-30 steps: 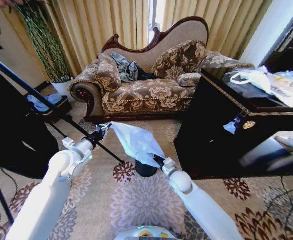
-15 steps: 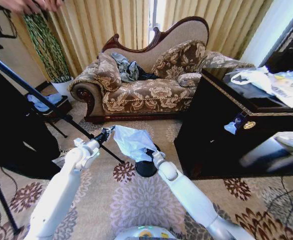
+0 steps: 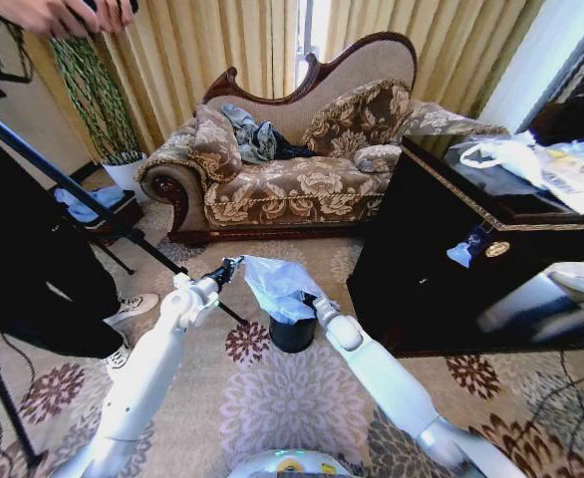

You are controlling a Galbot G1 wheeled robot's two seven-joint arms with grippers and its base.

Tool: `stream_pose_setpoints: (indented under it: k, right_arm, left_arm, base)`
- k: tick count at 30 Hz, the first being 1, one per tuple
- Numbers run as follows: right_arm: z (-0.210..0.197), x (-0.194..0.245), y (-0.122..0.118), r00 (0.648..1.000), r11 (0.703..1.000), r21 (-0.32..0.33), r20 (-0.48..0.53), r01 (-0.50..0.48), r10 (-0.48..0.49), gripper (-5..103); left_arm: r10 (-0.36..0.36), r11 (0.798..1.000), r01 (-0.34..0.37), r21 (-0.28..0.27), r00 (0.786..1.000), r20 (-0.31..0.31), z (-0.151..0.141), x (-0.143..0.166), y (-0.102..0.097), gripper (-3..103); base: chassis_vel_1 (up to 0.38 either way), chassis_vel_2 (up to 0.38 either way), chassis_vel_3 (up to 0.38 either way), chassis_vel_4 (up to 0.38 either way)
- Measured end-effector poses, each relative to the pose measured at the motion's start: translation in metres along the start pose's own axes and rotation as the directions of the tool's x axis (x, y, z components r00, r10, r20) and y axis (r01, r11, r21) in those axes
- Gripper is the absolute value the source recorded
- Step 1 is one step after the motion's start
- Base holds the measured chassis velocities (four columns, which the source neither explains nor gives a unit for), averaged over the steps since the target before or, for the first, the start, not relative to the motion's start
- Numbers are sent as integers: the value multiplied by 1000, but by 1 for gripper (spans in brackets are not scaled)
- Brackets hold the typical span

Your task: Place a garbage bag over the trash bin.

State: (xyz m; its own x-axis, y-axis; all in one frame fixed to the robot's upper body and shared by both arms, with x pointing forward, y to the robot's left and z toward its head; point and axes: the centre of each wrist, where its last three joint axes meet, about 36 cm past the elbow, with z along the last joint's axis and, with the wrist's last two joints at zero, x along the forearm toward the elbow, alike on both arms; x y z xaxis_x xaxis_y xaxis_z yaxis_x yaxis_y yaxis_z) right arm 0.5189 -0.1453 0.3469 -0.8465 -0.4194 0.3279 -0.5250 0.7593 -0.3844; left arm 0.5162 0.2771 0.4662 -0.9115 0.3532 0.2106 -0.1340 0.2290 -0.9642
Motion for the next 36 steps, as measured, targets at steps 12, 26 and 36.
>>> stream_pose_setpoints:
  k: [12,26,36]
  right_arm:
    - [2,-4,-1,1000,1000,-14,-14,-15,15,0]
    - [18,48,-12,997,996,-72,-64,48,-53,17]
    - [24,58,-17,985,988,-86,-104,129,-137,55]
  left_arm:
    - [-30,999,31,-12,1000,7,6,-6,14,0]
    - [-54,998,53,-40,998,-19,20,-6,33,0]
    - [-48,998,47,-52,999,-20,18,-3,30,0]
  base:
    - [0,0,0,0]
    - [0,0,0,0]
    - [0,0,0,0]
